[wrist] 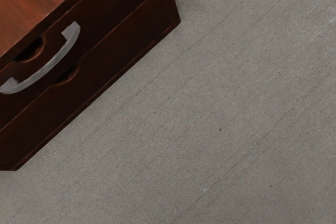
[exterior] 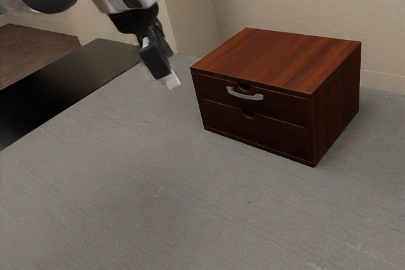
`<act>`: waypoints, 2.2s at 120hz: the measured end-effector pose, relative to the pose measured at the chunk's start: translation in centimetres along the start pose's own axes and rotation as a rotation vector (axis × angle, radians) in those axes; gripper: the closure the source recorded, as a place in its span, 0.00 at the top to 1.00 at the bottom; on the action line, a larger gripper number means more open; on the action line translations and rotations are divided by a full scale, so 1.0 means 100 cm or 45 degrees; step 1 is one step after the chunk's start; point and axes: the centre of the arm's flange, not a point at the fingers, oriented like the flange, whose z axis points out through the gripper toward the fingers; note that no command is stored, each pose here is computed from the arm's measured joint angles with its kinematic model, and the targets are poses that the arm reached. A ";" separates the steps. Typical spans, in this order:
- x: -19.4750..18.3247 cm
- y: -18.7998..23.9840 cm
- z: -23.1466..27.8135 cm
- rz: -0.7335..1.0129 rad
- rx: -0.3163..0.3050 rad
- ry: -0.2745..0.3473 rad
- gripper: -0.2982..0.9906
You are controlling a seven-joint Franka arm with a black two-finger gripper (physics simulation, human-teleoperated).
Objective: Pull the drawer handle with one arm to open the drawer
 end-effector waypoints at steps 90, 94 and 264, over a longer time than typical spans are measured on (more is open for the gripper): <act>0.067 -0.016 0.143 0.830 -0.113 -0.013 0.77; 0.068 -0.018 0.147 0.845 -0.106 -0.012 0.77; 0.082 -0.090 0.219 1.015 0.101 0.040 0.52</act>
